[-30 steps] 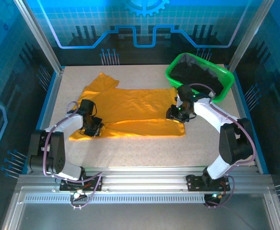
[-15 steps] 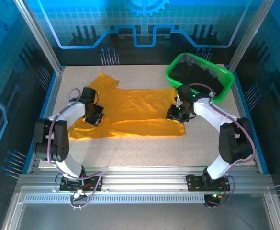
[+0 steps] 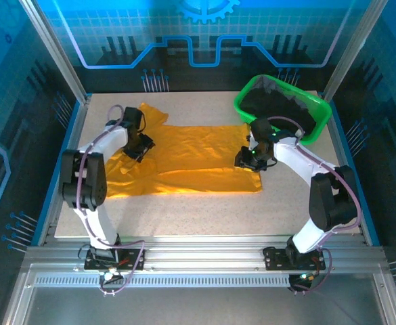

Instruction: Fold and stack the t-shirts

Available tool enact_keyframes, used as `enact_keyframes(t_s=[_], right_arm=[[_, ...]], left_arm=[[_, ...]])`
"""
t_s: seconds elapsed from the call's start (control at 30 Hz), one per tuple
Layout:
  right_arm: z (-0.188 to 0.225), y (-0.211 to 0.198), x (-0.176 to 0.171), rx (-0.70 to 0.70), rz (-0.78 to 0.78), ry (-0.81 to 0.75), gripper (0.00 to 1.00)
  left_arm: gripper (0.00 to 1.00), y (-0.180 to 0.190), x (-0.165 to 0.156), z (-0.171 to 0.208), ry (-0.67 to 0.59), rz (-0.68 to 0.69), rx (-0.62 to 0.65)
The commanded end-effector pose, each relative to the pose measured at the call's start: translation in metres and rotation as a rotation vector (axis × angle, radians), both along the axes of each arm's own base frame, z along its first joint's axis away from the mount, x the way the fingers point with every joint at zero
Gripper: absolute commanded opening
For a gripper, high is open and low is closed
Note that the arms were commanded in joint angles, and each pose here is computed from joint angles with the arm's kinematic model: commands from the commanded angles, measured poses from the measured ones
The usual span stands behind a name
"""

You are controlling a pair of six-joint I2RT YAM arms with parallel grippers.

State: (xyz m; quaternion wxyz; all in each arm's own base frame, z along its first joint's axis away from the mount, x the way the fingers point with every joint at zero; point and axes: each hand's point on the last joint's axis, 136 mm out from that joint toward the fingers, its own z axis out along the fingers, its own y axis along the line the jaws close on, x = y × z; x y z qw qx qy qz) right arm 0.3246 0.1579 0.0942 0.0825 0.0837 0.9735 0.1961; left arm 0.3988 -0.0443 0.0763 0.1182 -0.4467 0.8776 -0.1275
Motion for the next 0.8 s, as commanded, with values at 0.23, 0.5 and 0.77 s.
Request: enact_keyframes(t_s=[0.23, 0.5, 0.77], right_arm=[[-0.002, 0.018, 0.009, 0.034, 0.036, 0.014, 0.37], [-0.001, 0.026, 0.012, 0.042, 0.054, 0.017, 0.36], [-0.002, 0.021, 0.002, 0.034, 0.054, 0.023, 0.36]], left_arm=[[0.73, 0.020, -0.061, -0.007, -0.093, 0.461, -0.206], [0.73, 0.043, -0.026, -0.023, -0.121, 0.555, -0.162], [0.69, 0.073, 0.009, -0.024, -0.118, 0.476, -0.060]])
